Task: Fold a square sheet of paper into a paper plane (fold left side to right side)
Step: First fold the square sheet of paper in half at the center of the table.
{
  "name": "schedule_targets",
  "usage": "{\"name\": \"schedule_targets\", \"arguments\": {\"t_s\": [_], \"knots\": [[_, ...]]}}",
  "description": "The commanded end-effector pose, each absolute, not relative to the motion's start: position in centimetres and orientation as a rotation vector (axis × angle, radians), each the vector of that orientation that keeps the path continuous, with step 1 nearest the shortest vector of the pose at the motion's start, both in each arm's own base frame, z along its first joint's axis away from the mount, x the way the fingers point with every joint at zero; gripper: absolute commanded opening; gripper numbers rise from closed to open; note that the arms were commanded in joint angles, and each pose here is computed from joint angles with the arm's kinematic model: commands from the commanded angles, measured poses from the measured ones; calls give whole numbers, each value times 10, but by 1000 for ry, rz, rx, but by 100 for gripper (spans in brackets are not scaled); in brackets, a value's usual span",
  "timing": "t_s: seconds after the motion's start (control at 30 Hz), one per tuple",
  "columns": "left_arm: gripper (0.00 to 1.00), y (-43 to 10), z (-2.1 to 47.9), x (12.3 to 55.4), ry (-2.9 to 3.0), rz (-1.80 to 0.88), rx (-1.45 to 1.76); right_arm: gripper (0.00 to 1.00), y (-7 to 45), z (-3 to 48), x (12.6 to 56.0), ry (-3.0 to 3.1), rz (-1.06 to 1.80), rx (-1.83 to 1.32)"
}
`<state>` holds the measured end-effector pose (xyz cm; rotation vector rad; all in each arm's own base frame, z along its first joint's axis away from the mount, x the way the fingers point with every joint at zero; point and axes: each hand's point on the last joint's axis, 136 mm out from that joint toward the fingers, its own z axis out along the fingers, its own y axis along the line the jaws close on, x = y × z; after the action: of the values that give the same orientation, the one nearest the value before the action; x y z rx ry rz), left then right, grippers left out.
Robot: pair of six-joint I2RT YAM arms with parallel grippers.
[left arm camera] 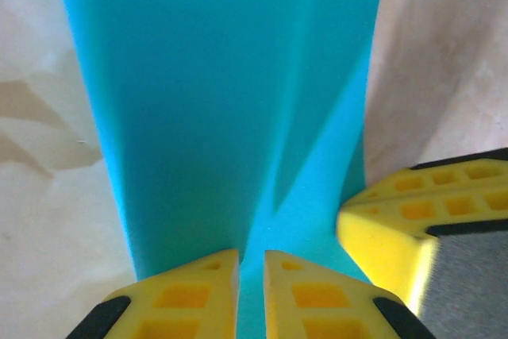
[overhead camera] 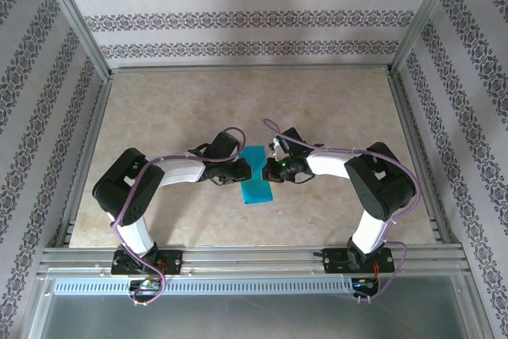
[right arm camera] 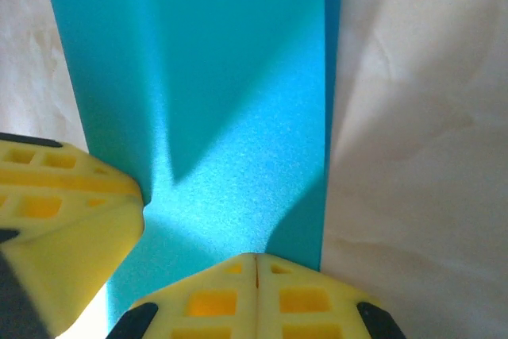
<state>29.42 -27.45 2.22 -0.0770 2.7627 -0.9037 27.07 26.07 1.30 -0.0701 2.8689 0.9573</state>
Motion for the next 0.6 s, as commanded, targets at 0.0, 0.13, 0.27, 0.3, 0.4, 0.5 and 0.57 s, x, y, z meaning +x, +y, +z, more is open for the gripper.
{"name": "schedule_targets", "arguments": {"t_s": [0.0,0.13,0.27,0.3,0.4,0.5,0.57], "knots": [[16,-264,9,294,2770,-902,-117,0,224,-31,242,3056,665,-28],[15,-255,1,288,2790,-879,-148,0,221,-33,242,3064,646,-28],[15,-242,-7,279,2821,-832,-166,0,220,-34,242,3068,636,-31],[15,-239,-7,278,2822,-824,-170,0,220,-34,242,3069,636,-30],[14,-229,-6,276,2817,-812,-187,0,220,-34,242,3069,635,-31],[14,-224,2,277,2793,-818,-185,0,221,-34,242,3067,636,-33],[13,-225,10,280,2771,-829,-164,0,221,-33,243,3066,639,-34]]}}
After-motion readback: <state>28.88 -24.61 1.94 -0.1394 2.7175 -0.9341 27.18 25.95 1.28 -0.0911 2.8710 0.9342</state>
